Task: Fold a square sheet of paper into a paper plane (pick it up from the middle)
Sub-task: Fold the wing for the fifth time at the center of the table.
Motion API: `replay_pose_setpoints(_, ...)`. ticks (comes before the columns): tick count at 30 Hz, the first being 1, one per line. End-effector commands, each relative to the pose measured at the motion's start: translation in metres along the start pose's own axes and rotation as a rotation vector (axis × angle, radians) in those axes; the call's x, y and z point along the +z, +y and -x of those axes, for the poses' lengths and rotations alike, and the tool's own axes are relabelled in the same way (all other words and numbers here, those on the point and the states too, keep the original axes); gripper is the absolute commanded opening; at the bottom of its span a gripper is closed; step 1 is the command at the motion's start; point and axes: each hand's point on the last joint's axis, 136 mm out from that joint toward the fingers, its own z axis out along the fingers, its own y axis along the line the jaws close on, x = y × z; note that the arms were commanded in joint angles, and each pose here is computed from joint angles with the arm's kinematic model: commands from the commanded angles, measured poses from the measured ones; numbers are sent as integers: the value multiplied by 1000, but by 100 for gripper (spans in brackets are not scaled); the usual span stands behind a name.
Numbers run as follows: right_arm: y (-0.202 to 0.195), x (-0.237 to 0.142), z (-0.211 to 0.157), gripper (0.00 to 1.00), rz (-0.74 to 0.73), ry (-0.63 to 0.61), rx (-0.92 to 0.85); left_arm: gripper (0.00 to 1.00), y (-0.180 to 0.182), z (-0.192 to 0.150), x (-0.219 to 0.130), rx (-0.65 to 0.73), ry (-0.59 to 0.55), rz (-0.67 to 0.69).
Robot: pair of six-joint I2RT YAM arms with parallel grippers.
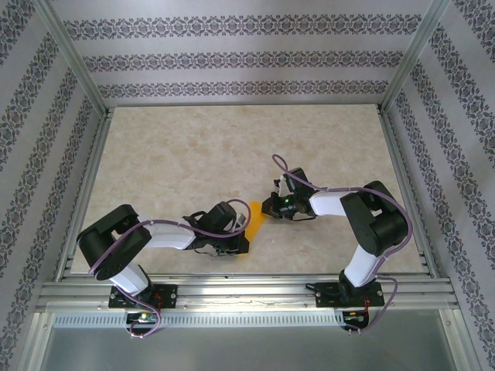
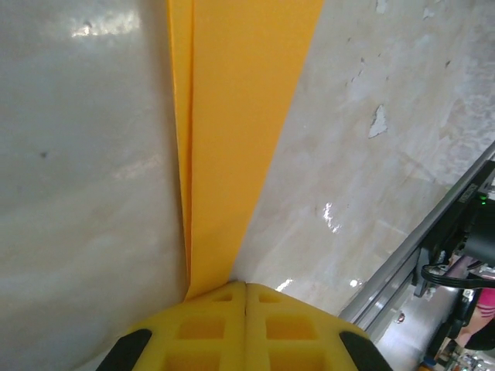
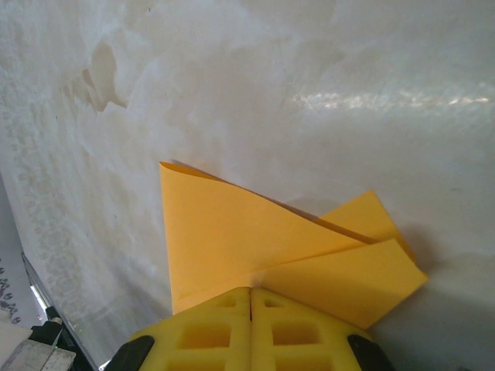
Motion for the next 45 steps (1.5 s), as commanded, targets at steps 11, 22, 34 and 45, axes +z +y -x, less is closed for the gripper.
replay_pose_setpoints(11,-40,2,-10,0,-132,24,64,6,-21,-19,-27,77,-18,-29)
replay_pose_setpoints(22,-32,4,-10,1,-110,35,56,11,-42,38,-36,86,-146,-79)
replay_pose_setpoints(34,-18,4,-8,3,-66,41,31,8,13,8,0,-25,4,33)
replay_pose_setpoints(45,35,-22,7,16,64,-3,-30,5,36,-1,5,-74,20,104)
